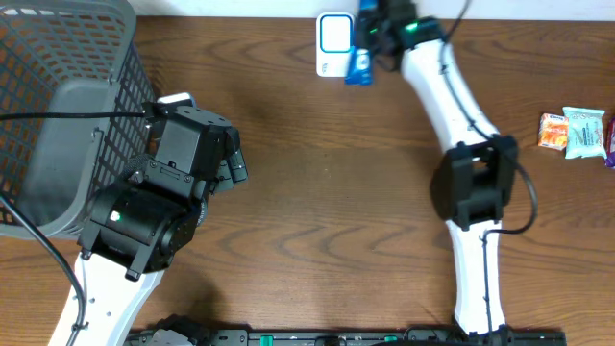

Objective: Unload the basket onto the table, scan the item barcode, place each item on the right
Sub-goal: 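Carry the Oreo pack right and release it at the table edge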

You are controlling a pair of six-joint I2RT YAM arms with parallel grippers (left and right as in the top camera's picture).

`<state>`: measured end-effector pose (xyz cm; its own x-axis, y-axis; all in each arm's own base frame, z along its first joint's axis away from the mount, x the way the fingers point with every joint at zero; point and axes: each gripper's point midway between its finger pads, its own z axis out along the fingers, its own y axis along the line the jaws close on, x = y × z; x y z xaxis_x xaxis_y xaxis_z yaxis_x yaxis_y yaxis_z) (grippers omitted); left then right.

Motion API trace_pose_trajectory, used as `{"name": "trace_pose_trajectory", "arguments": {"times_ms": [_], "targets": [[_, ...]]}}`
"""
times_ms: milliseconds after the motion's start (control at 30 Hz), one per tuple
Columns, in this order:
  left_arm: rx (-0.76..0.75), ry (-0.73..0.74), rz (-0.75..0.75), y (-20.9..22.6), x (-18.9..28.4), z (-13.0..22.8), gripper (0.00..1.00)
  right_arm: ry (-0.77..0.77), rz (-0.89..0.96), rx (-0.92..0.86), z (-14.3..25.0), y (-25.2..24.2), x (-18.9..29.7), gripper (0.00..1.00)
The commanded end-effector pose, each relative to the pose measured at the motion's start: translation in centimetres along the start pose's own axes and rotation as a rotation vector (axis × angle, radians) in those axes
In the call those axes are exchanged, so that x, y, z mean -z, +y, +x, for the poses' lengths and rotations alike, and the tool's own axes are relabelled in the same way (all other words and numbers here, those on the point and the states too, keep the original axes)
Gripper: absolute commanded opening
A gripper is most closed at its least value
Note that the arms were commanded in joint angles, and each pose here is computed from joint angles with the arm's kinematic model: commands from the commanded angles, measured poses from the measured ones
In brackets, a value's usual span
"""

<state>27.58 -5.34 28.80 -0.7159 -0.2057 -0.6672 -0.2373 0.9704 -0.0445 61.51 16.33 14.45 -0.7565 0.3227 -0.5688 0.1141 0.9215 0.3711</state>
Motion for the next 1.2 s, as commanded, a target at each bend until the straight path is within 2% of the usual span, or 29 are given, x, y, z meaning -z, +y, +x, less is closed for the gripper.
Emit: {"name": "trace_pose_trajectory", "arguments": {"times_ms": [0, 133, 167, 267, 367, 600, 667, 700, 733, 767, 800, 1067, 1167], "targets": [[-0.005, -0.007, -0.012, 0.3, 0.1, -0.2, 0.98, -0.120, 0.075, -0.073, -7.2, -5.9, 7.3, 0.01], [-0.005, -0.007, -0.012, 0.3, 0.1, -0.2, 0.98, -0.035, 0.314, -0.195, -6.7, -16.9, 10.3, 0.01], [-0.005, -0.007, -0.012, 0.3, 0.1, -0.2, 0.98, 0.000, 0.420, -0.239, -5.9, -21.0, 11.6, 0.01], [-0.005, -0.007, -0.012, 0.3, 0.1, -0.2, 0.98, 0.047, 0.600, -0.300, -4.6, -27.6, 14.4, 0.01], [-0.005, -0.007, -0.012, 0.3, 0.1, -0.2, 0.98, 0.093, 0.694, -0.268, -4.2, -33.3, 17.1, 0.01], [-0.005, -0.007, -0.012, 0.3, 0.1, -0.2, 0.98, 0.133, 0.737, -0.257, -3.8, -38.8, 20.0, 0.03], [-0.005, -0.007, -0.012, 0.3, 0.1, -0.2, 0.98, 0.128, 0.746, -0.273, -3.7, -39.7, 20.5, 0.11], [-0.005, -0.007, -0.012, 0.3, 0.1, -0.2, 0.98, 0.127, 0.749, -0.279, -3.7, -40.0, 20.7, 0.29], [-0.005, -0.007, -0.012, 0.3, 0.1, -0.2, 0.98, 0.126, 0.752, -0.286, -3.6, -40.3, 20.9, 0.53], [-0.005, -0.007, -0.012, 0.3, 0.1, -0.2, 0.98, 0.125, 0.755, -0.292, -3.6, -40.6, 21.1, 0.71], [-0.005, -0.007, -0.012, 0.3, 0.1, -0.2, 0.98, 0.127, 0.759, -0.297, -3.5, -40.9, 21.2, 0.77], [-0.005, -0.007, -0.012, 0.3, 0.1, -0.2, 0.98, 0.194, 0.746, -0.316, -1.7, -41.1, 20.8, 0.82], [-0.005, -0.007, -0.012, 0.3, 0.1, -0.2, 0.98, 0.272, 0.593, -0.353, 0.2, -39.0, 18.8, 0.86]]}}
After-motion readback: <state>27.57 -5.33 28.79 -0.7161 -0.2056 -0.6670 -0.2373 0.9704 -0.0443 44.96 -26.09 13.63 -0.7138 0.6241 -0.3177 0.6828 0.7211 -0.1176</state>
